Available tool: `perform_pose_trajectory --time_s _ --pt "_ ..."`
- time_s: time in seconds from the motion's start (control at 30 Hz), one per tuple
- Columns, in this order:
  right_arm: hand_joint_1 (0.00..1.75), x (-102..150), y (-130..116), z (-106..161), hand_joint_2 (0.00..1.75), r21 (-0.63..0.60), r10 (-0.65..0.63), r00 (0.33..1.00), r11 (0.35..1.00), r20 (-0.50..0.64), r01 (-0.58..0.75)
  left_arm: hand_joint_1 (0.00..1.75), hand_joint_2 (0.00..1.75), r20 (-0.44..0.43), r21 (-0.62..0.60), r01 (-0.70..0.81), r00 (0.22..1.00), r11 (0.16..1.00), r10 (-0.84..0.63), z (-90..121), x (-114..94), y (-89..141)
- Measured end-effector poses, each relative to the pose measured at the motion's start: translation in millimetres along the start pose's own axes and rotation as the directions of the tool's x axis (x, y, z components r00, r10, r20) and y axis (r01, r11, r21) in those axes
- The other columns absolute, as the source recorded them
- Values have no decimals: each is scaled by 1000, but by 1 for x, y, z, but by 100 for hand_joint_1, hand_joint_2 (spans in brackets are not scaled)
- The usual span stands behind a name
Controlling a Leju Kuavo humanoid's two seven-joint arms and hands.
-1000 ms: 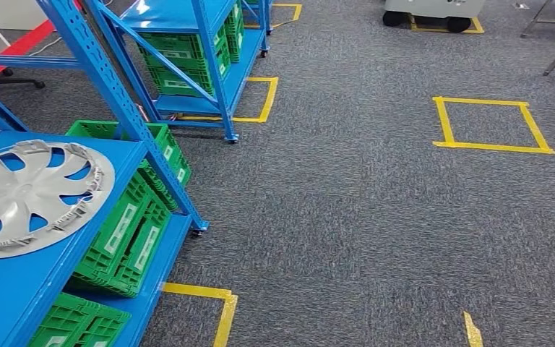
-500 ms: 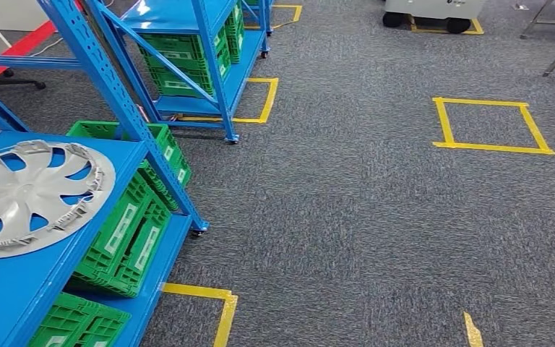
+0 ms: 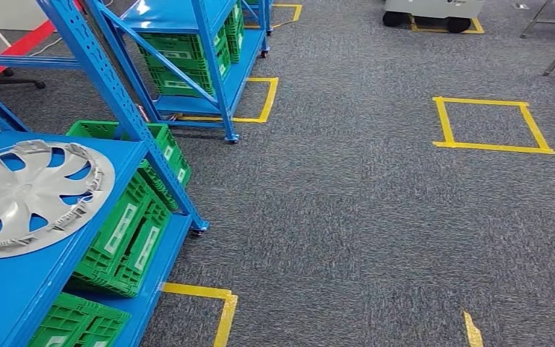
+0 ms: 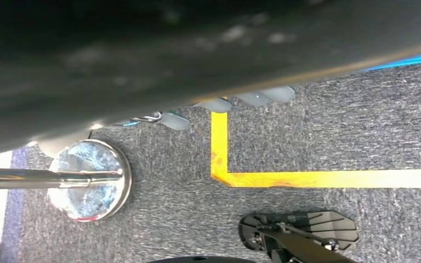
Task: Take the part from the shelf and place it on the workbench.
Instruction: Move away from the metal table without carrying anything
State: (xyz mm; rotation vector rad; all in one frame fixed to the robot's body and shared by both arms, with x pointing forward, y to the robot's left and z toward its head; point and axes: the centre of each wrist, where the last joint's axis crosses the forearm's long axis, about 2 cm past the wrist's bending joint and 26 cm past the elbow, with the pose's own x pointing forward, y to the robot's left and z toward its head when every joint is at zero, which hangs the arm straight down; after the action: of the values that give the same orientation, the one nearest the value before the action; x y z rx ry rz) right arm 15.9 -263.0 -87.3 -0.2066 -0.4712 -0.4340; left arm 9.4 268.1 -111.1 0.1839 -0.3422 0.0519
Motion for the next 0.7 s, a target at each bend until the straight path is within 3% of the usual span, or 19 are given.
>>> perform_pose_trajectory --time_s 0.7 --pt "0 0 0 0 0 1 0 1000 1000 -3 0 0 0 2 6 0 1000 1000 0 0 1 1"
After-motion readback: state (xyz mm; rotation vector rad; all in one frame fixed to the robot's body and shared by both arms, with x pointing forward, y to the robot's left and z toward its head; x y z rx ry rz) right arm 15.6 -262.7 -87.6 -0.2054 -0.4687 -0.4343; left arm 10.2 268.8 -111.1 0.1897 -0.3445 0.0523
